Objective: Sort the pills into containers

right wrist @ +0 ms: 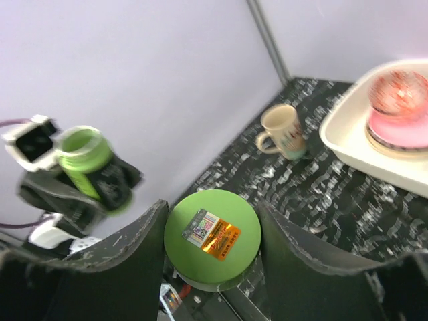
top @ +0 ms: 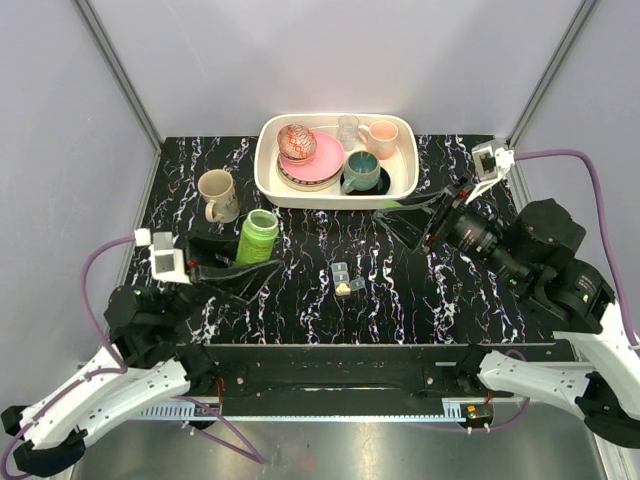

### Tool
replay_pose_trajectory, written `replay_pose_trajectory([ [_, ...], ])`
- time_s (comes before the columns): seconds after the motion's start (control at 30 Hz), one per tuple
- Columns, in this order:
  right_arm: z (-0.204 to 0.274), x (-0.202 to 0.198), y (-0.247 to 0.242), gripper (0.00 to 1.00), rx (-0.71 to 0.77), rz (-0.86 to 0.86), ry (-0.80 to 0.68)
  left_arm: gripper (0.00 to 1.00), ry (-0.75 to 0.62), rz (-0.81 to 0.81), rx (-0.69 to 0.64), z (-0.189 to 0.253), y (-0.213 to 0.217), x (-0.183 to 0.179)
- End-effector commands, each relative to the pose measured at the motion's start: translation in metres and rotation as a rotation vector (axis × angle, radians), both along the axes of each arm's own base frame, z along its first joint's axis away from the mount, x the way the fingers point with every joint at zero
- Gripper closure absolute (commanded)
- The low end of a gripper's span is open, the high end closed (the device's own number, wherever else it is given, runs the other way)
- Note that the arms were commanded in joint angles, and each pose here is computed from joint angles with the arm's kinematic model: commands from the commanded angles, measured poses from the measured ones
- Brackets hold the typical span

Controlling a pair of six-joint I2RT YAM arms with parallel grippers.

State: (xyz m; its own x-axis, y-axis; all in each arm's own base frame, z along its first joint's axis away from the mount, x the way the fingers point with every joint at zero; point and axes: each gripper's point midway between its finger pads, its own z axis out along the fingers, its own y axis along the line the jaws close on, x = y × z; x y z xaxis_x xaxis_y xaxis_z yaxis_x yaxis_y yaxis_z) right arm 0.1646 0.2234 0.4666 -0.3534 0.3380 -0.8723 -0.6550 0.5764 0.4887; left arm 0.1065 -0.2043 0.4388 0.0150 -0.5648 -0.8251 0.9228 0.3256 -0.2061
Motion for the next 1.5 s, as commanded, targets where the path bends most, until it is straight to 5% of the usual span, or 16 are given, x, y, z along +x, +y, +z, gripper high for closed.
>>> replay_pose_trajectory([
  [0.0, 0.069, -0.017, 0.014, 1.0, 0.195, 0.123, -0.147, 1.0, -0.029, -0.156, -0.086, 0.024, -0.017, -0.015],
  [0.43, 0.08, -0.025, 0.04, 1.0, 0.274, 0.246, -0.157, 1.0, -0.014, -0.295, -0.07, 0.03, -0.067, -0.023],
  [1.47, 0.06, -0.038, 0.065, 1.0, 0.242, 0.403, -0.113, 1.0, -0.017, -0.312, -0.054, 0.038, -0.094, -0.019],
])
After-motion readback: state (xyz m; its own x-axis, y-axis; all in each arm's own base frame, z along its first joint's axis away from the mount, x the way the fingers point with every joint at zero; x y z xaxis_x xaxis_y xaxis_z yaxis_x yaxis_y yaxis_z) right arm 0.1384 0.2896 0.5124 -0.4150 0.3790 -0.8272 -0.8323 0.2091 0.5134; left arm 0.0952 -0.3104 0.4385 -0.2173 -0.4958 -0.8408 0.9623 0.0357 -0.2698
